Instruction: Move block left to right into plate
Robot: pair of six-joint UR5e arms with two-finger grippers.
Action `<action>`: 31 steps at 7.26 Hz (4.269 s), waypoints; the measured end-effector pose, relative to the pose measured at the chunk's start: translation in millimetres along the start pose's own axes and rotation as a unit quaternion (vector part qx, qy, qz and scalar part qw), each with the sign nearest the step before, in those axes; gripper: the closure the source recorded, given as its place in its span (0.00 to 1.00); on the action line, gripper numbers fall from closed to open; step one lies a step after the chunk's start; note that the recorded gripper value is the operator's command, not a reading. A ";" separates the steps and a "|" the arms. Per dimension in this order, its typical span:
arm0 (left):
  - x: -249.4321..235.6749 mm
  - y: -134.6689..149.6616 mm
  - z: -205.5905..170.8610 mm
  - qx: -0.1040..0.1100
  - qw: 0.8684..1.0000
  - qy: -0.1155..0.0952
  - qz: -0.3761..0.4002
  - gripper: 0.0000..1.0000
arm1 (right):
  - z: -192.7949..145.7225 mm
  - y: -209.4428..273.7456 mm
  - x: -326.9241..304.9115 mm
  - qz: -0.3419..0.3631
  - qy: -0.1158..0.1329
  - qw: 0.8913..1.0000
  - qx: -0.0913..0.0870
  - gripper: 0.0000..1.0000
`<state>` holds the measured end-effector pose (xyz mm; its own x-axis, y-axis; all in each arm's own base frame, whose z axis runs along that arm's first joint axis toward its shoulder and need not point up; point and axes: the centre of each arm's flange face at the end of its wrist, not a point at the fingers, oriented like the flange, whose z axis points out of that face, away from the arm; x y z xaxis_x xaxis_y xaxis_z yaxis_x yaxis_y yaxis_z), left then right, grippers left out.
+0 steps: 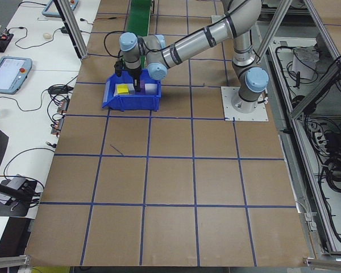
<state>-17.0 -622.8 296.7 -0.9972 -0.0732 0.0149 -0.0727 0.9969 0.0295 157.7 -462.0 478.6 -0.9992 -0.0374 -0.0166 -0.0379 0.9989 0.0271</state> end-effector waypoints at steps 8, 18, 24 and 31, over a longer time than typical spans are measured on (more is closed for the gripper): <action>146.1 -21.3 -62.1 0.078 0.994 0.043 0.064 0.70 | 0.0 0.1 -0.7 0.000 0.000 1.000 0.000 0.00; 176.2 -5.4 -51.9 0.056 0.997 0.039 0.040 0.00 | -0.5 -4.3 4.1 -0.012 -0.003 1.000 0.008 0.00; 25.9 -68.3 3.7 0.048 0.998 0.023 -0.016 0.00 | 77.4 -142.8 17.0 -0.015 -0.069 0.995 0.075 0.00; -9.1 -77.3 68.3 0.026 0.999 0.018 -0.043 0.61 | 150.5 -228.1 10.6 -0.002 -0.132 0.987 0.090 0.00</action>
<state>-3.5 -697.3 226.1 -0.9859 -0.1592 0.0511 -0.1603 0.9869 -0.0192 158.0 -686.0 321.8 -0.9591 -0.0560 -0.2775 -0.0142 0.9885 -0.1506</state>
